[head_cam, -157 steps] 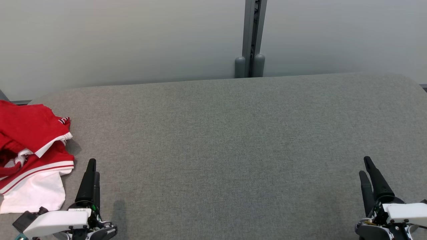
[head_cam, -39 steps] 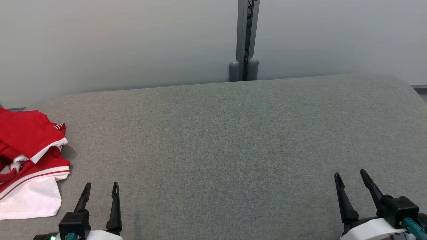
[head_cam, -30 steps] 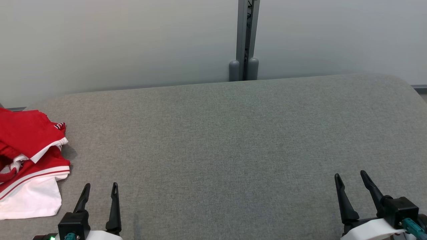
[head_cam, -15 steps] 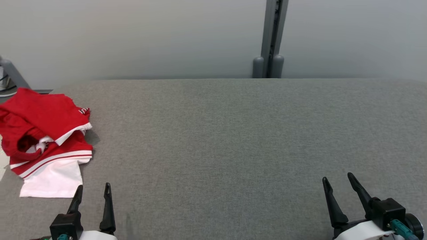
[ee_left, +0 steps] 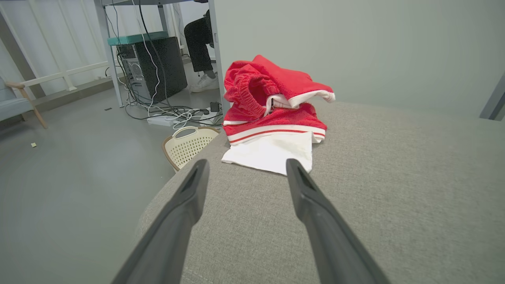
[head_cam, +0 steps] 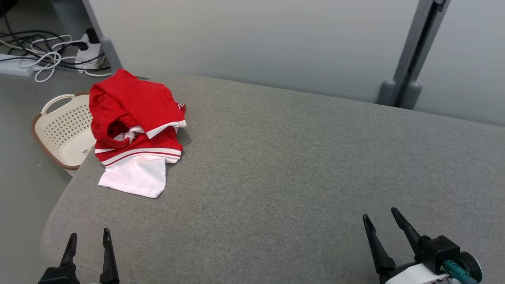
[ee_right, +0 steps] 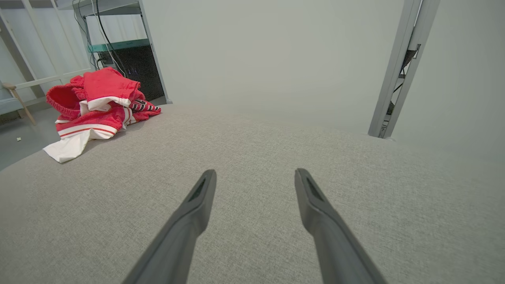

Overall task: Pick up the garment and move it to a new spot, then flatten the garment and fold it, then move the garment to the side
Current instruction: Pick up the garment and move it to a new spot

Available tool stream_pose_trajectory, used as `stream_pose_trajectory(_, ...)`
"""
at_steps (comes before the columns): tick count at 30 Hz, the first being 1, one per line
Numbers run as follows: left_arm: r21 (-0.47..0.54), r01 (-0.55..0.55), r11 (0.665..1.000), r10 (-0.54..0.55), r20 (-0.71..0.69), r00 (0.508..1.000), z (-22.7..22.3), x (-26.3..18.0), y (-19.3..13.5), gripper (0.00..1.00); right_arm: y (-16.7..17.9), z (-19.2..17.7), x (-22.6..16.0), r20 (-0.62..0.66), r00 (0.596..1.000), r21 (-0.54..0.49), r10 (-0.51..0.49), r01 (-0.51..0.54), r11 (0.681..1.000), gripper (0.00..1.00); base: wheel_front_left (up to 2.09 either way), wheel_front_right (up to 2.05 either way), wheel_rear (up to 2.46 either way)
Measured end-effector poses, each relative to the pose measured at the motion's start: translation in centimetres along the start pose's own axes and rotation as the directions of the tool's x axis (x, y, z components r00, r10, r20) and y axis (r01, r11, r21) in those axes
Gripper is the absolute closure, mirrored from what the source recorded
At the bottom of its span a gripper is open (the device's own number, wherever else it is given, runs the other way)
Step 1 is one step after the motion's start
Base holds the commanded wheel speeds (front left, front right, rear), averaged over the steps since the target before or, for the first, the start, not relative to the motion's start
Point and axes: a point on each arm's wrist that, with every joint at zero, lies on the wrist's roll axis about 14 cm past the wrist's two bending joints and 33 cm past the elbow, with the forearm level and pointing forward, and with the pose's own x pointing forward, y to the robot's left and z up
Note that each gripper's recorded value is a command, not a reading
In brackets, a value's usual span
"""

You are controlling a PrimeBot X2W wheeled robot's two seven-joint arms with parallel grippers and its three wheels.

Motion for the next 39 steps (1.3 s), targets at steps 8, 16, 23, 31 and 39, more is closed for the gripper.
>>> stream_pose_trajectory(8,-0.013,-0.112,0.994,0.112,-0.008,0.994,-0.5,-2.0,3.7,0.00,3.0,-0.1,1.3,-0.008,0.995,0.000,0.097,-0.097,0.995,0.00,0.00,0.00,0.00)
stream_pose_trajectory(16,-0.030,-0.124,0.992,0.124,-0.018,0.992,-0.8,-2.2,4.2,0.00,3.1,-0.3,1.1,-0.015,0.995,0.001,0.101,-0.101,0.995,0.00,0.00,0.00,0.00)
stream_pose_trajectory(23,-0.067,-0.106,0.992,0.103,-0.046,0.994,-1.6,-1.6,3.7,0.00,2.4,-0.7,0.6,-0.025,0.996,-0.002,0.082,-0.082,0.997,0.00,0.00,0.00,0.00)
stream_pose_trajectory(31,-0.088,-0.055,0.995,0.050,-0.060,0.997,-1.5,1.5,1.9,0.00,0.6,-1.6,0.7,-0.049,0.997,0.003,0.051,-0.051,0.999,0.00,0.00,0.00,0.00)
stream_pose_trajectory(39,-0.043,-0.003,0.999,0.002,-0.020,1.000,0.5,6.0,-0.1,0.00,-1.6,-2.7,1.2,-0.073,0.997,0.004,0.018,-0.018,1.000,0.00,0.00,0.00,0.00)
